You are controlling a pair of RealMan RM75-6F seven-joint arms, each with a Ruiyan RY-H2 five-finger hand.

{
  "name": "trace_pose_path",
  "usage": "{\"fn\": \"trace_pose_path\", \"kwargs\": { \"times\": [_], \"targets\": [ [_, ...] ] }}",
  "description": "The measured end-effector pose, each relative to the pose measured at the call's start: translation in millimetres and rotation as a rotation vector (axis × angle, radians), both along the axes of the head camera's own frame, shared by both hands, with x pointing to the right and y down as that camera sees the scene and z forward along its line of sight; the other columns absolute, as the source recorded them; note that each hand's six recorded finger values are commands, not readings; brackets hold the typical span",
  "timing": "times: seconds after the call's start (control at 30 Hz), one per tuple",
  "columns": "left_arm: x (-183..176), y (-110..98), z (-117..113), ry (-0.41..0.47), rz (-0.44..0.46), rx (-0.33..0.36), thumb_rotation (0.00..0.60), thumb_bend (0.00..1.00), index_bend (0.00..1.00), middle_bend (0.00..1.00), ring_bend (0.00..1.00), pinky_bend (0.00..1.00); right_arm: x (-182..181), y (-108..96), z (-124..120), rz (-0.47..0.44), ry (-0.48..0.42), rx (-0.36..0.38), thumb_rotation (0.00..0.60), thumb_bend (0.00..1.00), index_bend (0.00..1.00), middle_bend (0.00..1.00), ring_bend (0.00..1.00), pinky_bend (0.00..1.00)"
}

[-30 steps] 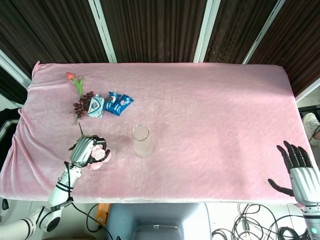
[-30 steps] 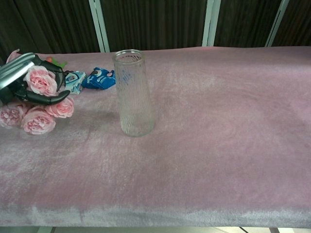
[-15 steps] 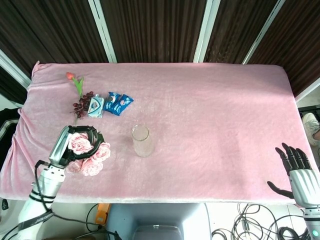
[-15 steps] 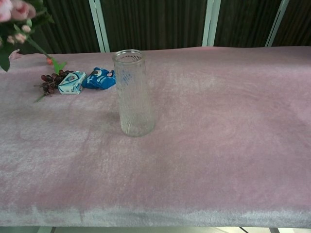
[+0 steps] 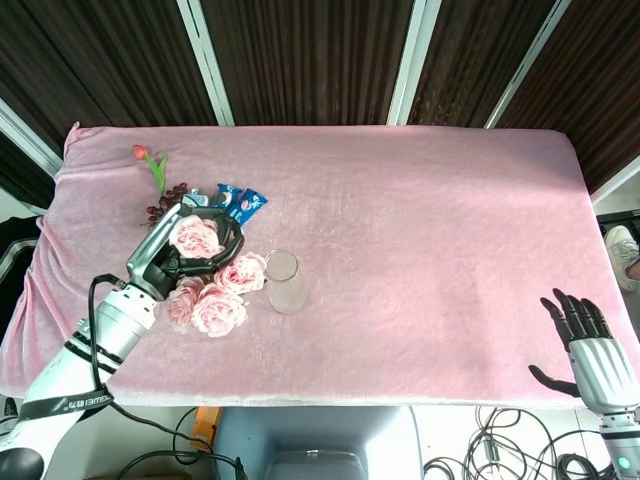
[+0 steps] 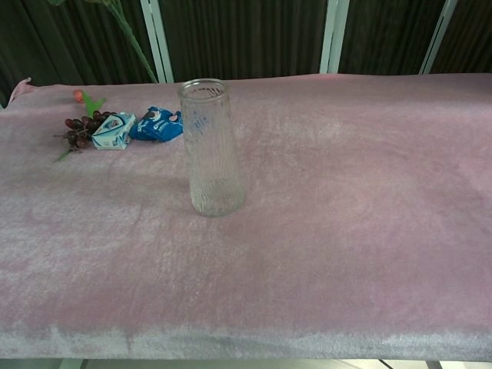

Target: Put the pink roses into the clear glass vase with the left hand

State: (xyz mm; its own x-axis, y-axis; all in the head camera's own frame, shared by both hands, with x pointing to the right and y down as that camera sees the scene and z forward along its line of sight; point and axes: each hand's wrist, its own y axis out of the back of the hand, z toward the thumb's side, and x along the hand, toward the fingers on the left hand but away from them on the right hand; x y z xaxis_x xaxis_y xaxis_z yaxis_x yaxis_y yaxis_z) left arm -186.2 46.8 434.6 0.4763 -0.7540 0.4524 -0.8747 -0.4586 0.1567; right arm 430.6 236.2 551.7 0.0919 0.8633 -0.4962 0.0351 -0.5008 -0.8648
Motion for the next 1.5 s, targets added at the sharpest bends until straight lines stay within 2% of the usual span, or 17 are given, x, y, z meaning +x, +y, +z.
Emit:
{"fn": "trace_pose_path", "kwargs": {
  "times": [0.13, 0.37, 0.6, 0.87, 1.03, 1.13, 1.27, 1.43, 1.5],
  "targets": [
    [17, -5, -5, 0.029, -0.006, -0.039, 0.6, 0.42, 0.79, 0.77, 0.65, 0.78, 0, -1, 1, -0.004, -0.002, -0.005, 0.6, 0.29, 0.0, 0.0, 0.0, 0.0],
    [35, -12, -4, 0.052, -0.026, -0.06, 0.6, 0.42, 0.79, 0.77, 0.65, 0.78, 1, 0, 1, -0.002, -0.001, -0.01, 0.6, 0.29, 0.0, 0.0, 0.0, 0.0],
    [44, -23, 17, 0.029, -0.046, -0.084, 0.6, 0.42, 0.79, 0.77, 0.65, 0.78, 3, 0, -3, 0.006, -0.006, -0.001, 0.6, 0.29, 0.0, 0.0, 0.0, 0.0],
    [46, -23, 39, 0.021, -0.033, -0.133, 0.6, 0.42, 0.79, 0.77, 0.65, 0.78, 9, -1, -8, 0.025, -0.007, 0.021, 0.6, 0.29, 0.0, 0.0, 0.0, 0.0],
    [47, -28, 64, 0.019, -0.025, -0.17, 0.6, 0.42, 0.78, 0.77, 0.65, 0.78, 9, 0, -9, 0.026, 0.001, 0.032, 0.6, 0.29, 0.0, 0.0, 0.0, 0.0],
    [46, -31, 82, 0.011, -0.028, -0.19, 0.6, 0.42, 0.7, 0.71, 0.63, 0.77, 9, 0, -9, 0.024, 0.001, 0.032, 0.6, 0.29, 0.0, 0.0, 0.0, 0.0],
    [45, -32, 105, -0.017, -0.033, -0.202, 0.6, 0.41, 0.47, 0.55, 0.56, 0.72, 11, -2, -8, 0.033, 0.002, 0.029, 0.6, 0.29, 0.0, 0.0, 0.0, 0.0],
    [46, -32, 129, -0.042, -0.025, -0.213, 0.6, 0.41, 0.29, 0.46, 0.47, 0.64, 12, -2, -7, 0.034, 0.006, 0.024, 0.6, 0.29, 0.0, 0.0, 0.0, 0.0],
    [47, -31, 138, -0.043, -0.016, -0.228, 0.6, 0.4, 0.19, 0.39, 0.39, 0.59, 13, -2, -7, 0.038, 0.008, 0.026, 0.6, 0.29, 0.0, 0.0, 0.0, 0.0]
  ]
}}
